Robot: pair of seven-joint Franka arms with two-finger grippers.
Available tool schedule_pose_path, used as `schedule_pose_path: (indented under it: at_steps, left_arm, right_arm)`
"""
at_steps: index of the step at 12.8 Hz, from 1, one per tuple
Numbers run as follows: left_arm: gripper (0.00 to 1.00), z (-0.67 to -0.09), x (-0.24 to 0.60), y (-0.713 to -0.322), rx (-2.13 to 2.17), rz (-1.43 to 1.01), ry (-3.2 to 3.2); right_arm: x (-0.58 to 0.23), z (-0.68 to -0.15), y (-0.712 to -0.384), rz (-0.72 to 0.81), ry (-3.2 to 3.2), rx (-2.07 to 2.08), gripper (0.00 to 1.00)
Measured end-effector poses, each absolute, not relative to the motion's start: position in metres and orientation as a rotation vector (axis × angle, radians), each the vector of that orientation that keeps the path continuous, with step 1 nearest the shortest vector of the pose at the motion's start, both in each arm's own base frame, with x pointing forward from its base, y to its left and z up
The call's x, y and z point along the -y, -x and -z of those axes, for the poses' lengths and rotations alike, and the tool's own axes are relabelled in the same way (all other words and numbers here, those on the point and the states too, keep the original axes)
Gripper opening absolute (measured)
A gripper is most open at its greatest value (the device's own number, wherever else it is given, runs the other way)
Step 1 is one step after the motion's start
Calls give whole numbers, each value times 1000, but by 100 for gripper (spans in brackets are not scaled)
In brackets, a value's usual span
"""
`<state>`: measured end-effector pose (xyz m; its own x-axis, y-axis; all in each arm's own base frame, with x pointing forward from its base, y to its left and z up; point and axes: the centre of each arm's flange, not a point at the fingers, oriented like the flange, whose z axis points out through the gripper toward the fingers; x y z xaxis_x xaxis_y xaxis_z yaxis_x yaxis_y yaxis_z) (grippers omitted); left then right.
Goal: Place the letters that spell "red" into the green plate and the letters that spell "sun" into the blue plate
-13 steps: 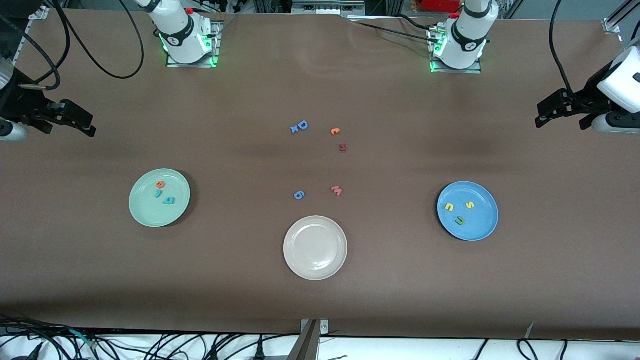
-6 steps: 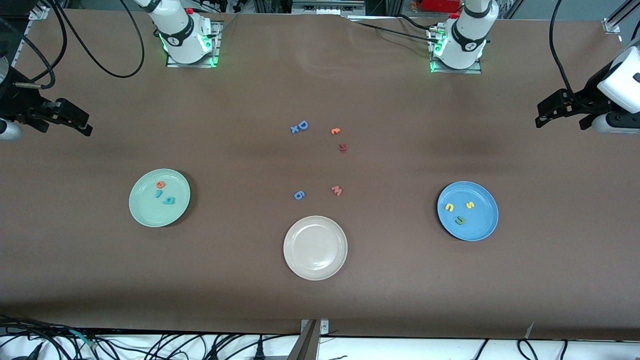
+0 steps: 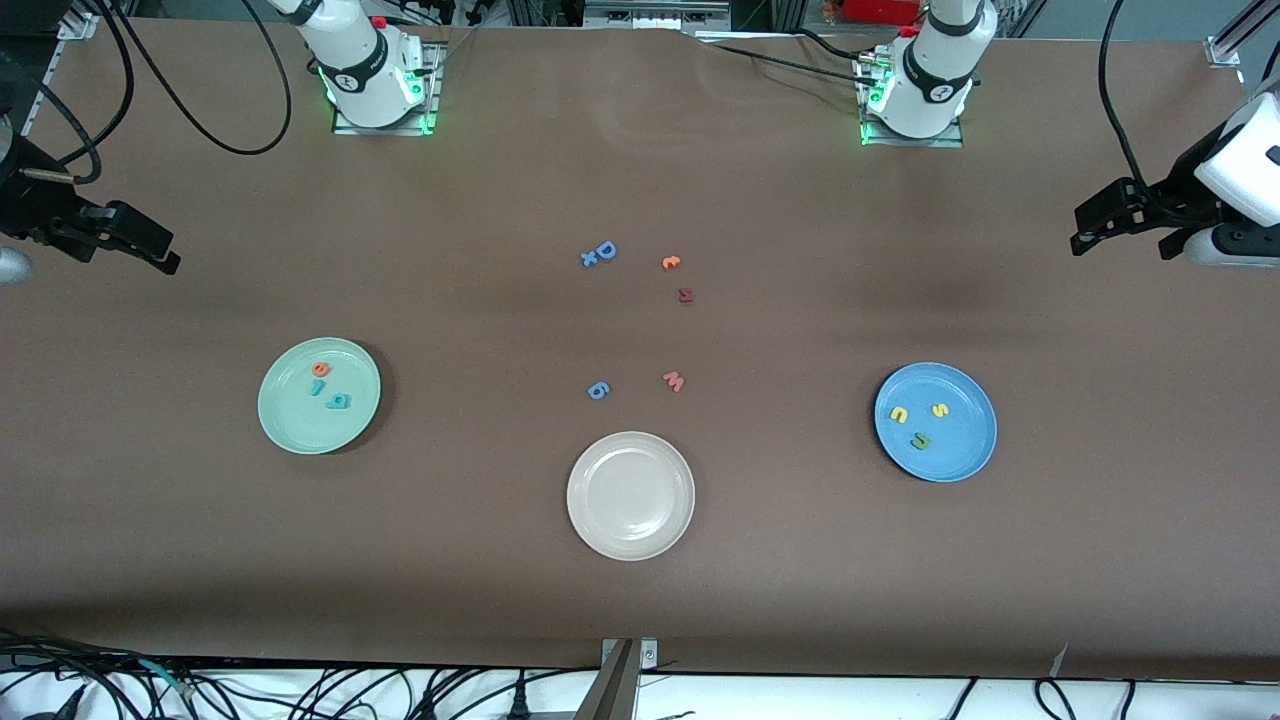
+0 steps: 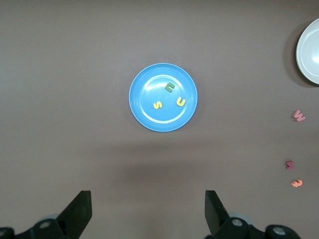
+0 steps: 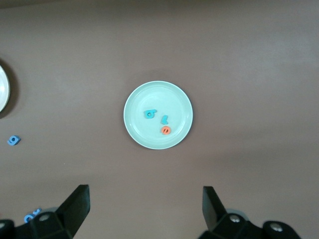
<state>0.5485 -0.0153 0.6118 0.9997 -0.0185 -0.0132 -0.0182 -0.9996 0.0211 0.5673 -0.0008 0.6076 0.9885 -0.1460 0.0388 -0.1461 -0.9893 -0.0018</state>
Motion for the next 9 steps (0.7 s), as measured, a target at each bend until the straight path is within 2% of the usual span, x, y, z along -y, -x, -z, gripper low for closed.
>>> schedule_pose_path:
  at_steps: [9]
  left_arm:
    - [100,-612,15,-549,29,21,-3120]
  right_arm:
    - [-1,-598,-569,-22,-3133,185,100]
